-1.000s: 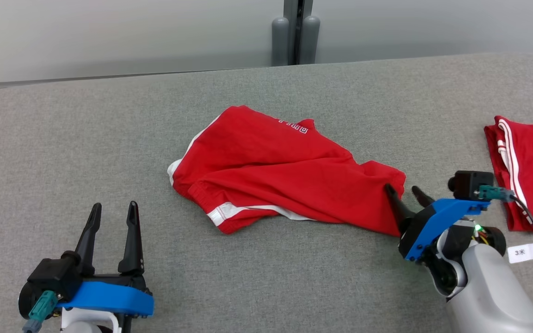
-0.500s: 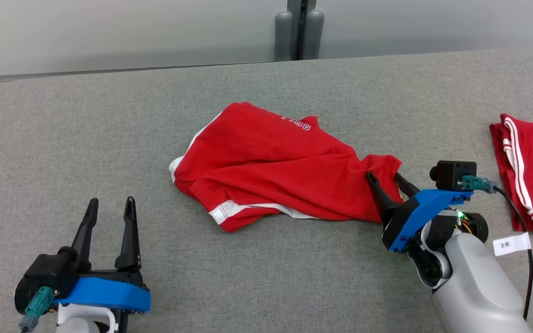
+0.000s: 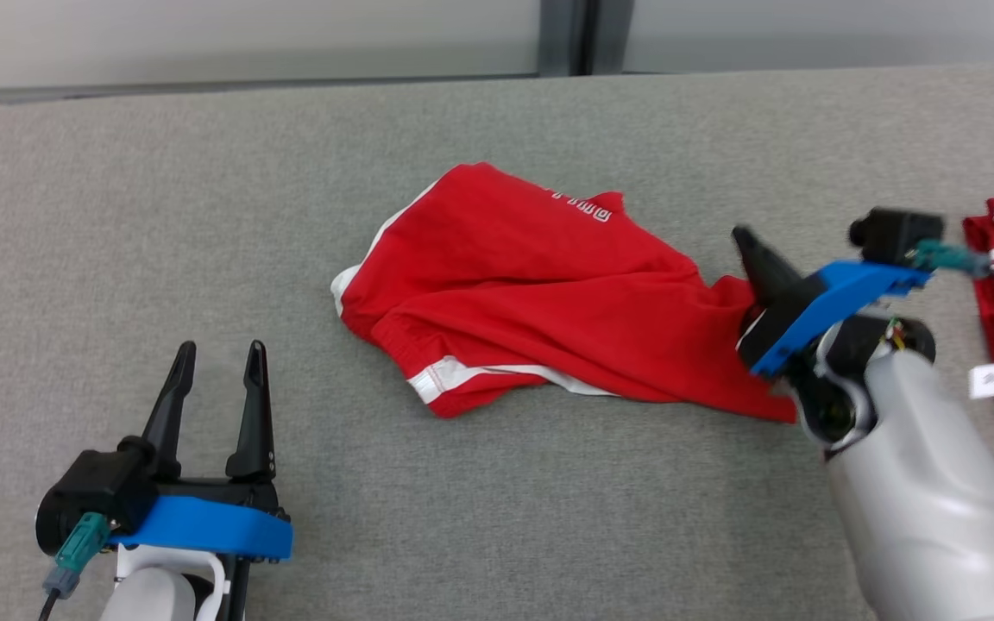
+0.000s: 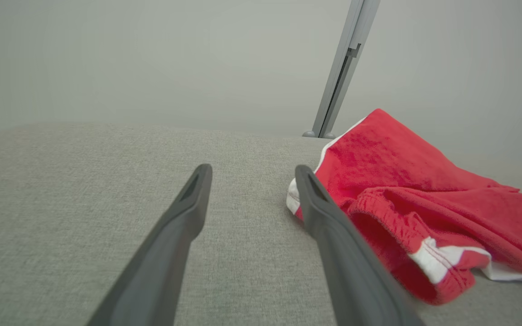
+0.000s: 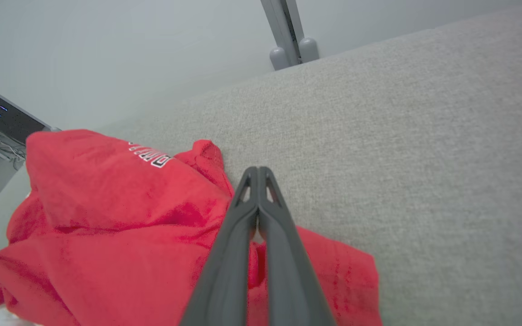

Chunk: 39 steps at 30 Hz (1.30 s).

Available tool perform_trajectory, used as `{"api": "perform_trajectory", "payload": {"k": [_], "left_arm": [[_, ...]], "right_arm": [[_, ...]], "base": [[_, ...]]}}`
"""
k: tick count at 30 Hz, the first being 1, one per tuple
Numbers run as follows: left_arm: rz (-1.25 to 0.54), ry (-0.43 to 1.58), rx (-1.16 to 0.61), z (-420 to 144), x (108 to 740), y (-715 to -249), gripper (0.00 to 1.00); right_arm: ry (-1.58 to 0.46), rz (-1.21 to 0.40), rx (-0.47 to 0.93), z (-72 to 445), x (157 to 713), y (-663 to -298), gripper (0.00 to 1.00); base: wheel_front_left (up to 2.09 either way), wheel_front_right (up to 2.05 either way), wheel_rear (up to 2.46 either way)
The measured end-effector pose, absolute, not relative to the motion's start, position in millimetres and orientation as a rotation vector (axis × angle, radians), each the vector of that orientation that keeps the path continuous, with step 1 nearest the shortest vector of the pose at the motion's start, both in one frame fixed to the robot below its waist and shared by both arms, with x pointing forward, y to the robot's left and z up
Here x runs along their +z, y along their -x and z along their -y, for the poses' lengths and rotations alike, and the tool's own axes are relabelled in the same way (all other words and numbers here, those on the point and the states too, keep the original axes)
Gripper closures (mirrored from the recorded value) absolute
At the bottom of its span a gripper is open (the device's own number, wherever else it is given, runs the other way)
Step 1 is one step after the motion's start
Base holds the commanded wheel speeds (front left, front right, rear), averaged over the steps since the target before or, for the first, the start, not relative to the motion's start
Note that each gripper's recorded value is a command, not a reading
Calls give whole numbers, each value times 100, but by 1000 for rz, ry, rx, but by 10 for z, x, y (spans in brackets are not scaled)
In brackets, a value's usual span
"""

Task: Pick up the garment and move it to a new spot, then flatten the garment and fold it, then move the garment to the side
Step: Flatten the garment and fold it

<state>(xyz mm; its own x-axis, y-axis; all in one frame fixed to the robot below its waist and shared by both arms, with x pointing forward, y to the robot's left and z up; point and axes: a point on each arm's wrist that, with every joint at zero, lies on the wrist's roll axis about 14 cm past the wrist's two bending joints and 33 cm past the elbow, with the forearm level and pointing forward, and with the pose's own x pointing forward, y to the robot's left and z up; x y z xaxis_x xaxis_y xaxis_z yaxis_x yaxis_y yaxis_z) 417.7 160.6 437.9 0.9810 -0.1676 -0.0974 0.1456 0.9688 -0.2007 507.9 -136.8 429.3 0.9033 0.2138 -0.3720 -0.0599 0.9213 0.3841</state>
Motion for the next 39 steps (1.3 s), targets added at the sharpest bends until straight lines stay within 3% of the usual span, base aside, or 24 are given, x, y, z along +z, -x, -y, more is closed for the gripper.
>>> {"api": "perform_trajectory", "payload": {"k": [4,12,13,14,15,25,35,39], "left_arm": [[-123,186,-143,-1670,4332,-4200,0],[-145,178,-102,-1798,4242,-4206,0],[-142,179,-97,-1810,4252,-4200,0],[-135,181,-95,-1813,4277,-4197,0],[-127,183,-93,-1812,4305,-4196,0],[-80,207,-110,-1708,4515,-4043,0],[-52,225,-146,-1554,4654,-3830,0],[-45,230,-162,-1488,4687,-3792,0]], "right_arm": [[-467,-394,123,1371,4362,-5370,100],[-399,-387,148,1271,4254,-5716,100],[-376,-383,159,1252,4251,-5709,92],[-357,-374,165,1254,4268,-5696,13],[-333,-360,170,1278,4295,-5680,0],[-156,-146,198,1551,4604,-4995,0],[-135,-39,98,1901,4771,-4070,0],[-149,-30,62,1956,4817,-3866,0]], "base": [[0,0,0],[0,0,0],[0,0,0],[0,0,0],[0,0,0],[0,0,0],[0,0,0],[0,0,0]]}}
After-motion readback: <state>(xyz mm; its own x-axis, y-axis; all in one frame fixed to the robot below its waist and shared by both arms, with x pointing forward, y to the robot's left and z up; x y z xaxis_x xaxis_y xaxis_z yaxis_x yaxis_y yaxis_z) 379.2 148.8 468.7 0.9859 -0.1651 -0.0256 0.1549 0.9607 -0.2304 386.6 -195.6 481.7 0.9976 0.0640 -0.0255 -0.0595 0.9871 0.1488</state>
